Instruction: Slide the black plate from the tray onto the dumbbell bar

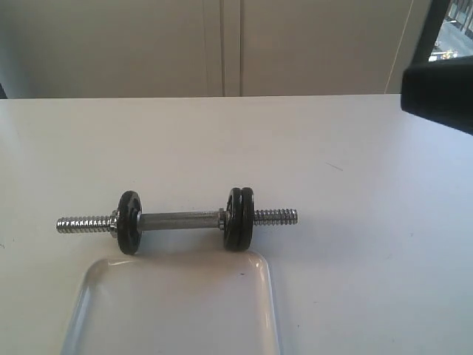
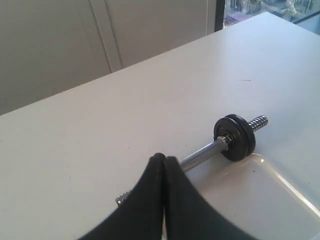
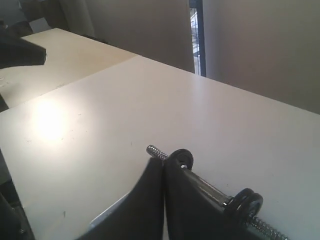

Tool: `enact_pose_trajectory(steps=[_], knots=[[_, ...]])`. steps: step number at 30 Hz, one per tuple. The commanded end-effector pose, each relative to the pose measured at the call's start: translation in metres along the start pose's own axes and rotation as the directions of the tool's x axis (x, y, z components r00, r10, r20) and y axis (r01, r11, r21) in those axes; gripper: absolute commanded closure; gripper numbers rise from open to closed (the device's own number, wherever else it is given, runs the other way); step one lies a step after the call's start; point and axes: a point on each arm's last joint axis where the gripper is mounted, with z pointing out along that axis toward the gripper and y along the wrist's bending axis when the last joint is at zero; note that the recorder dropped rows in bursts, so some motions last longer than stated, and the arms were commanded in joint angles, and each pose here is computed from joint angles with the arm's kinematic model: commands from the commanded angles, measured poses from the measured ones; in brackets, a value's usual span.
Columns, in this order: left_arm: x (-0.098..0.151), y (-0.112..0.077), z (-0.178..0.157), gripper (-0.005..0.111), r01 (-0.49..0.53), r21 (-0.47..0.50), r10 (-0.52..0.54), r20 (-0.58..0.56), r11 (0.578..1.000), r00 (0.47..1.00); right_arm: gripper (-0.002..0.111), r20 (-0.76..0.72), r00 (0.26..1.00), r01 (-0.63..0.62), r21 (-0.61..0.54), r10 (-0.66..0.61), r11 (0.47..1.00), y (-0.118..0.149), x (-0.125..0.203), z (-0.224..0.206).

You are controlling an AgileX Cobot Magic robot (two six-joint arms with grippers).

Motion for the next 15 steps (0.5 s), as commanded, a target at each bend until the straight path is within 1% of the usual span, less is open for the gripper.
enact_pose_trajectory(steps=[1, 5, 8, 11, 15], knots=[[0.037, -0.005, -0.018, 0.107, 0.088, -0.005, -0.087, 0.046, 0.996, 0.995, 0.108, 0.05, 0.999, -0.01, 0.007, 0.009, 1.0, 0.026, 0.002, -0.017], [0.064, -0.008, -0.023, 0.107, 0.149, 0.001, -0.148, 0.062, 0.989, 0.987, 0.108, 0.131, 0.991, -0.042, 0.027, 0.038, 0.999, 0.047, 0.003, -0.032], [0.079, -0.01, -0.024, 0.107, 0.165, 0.003, -0.165, 0.069, 0.986, 0.984, 0.108, 0.184, 0.982, -0.044, 0.036, 0.037, 0.998, 0.063, 0.005, -0.043], [0.092, -0.011, -0.023, 0.107, 0.172, 0.004, -0.172, 0.072, 0.985, 0.982, 0.108, 0.195, 0.98, -0.038, 0.044, 0.028, 0.998, 0.073, 0.01, -0.05], [0.102, -0.011, -0.019, 0.107, 0.235, 0.011, -0.234, 0.124, 0.972, 0.964, 0.108, 0.192, 0.981, -0.027, 0.044, 0.018, 0.999, 0.079, 0.014, -0.054]])
